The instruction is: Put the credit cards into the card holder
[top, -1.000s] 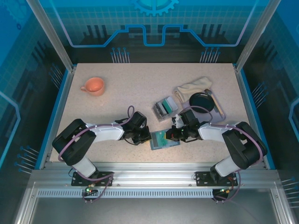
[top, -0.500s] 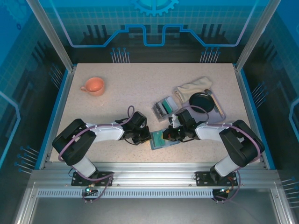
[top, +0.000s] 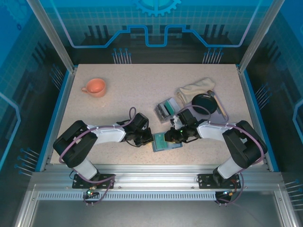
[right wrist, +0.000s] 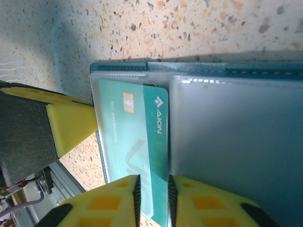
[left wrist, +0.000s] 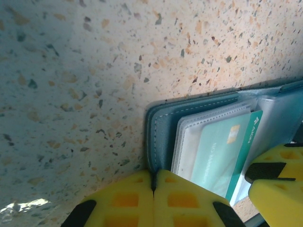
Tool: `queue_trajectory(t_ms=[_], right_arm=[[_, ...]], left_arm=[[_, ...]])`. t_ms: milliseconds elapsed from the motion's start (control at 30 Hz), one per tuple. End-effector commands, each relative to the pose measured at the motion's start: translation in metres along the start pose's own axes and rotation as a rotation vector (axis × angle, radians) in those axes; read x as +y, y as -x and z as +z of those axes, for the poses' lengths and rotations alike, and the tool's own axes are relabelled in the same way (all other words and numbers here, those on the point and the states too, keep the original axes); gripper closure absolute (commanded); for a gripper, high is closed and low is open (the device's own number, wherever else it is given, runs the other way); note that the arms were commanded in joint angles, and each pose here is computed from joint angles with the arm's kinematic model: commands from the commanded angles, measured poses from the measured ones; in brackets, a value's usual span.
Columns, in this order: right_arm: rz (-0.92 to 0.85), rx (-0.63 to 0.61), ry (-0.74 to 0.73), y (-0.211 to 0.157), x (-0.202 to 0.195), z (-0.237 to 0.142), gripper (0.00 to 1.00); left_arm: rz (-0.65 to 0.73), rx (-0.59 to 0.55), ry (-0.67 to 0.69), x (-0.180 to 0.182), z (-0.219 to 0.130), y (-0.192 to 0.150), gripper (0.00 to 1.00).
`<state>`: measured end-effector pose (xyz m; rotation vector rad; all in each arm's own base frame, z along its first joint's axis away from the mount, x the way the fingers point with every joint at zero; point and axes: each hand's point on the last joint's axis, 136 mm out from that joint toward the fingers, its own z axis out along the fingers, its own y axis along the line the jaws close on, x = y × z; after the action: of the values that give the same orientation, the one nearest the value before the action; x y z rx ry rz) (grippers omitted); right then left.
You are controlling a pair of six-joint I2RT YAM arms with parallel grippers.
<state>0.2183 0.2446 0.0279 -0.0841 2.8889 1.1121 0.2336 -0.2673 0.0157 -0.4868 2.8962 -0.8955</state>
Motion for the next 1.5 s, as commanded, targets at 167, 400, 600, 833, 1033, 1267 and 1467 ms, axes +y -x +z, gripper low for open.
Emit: queue_trajectory(t_ms=[167, 400, 600, 833, 1033, 1267, 1467], right_arm=[[0.002, 0.055, 0.003, -0.001, 0.002, 0.008, 0.83], [-0.013, 0.104, 0.020, -0.004, 0.010, 0.021, 0.85], [-0.052, 0.084, -0.011, 0.000, 0.018, 0.009, 0.85], [-0.213, -0.174, -0.257, 0.067, 0.014, -0.090, 0.65], [-0.322, -0.244, -0.550, 0.145, -0.008, -0.139, 0.46], [-0.386, -0.161, -0.579, 0.189, -0.004, -0.119, 0.43], [-0.383, -0.093, -0.610, 0.197, -0.015, -0.094, 0.47]], left_arm=[[0.003, 0.006, 0.014, 0.001, 0.004, -0.001, 0.96], [0.002, 0.007, 0.015, 0.000, 0.004, 0.000, 0.95], [0.015, -0.003, 0.039, 0.003, 0.001, 0.002, 0.96], [0.013, -0.037, 0.053, 0.012, -0.017, 0.014, 0.86], [0.028, -0.065, 0.037, 0.008, -0.031, 0.025, 0.66], [0.017, -0.107, 0.016, -0.001, -0.047, 0.039, 0.55], [0.010, -0.138, -0.083, -0.033, -0.057, 0.067, 0.45]])
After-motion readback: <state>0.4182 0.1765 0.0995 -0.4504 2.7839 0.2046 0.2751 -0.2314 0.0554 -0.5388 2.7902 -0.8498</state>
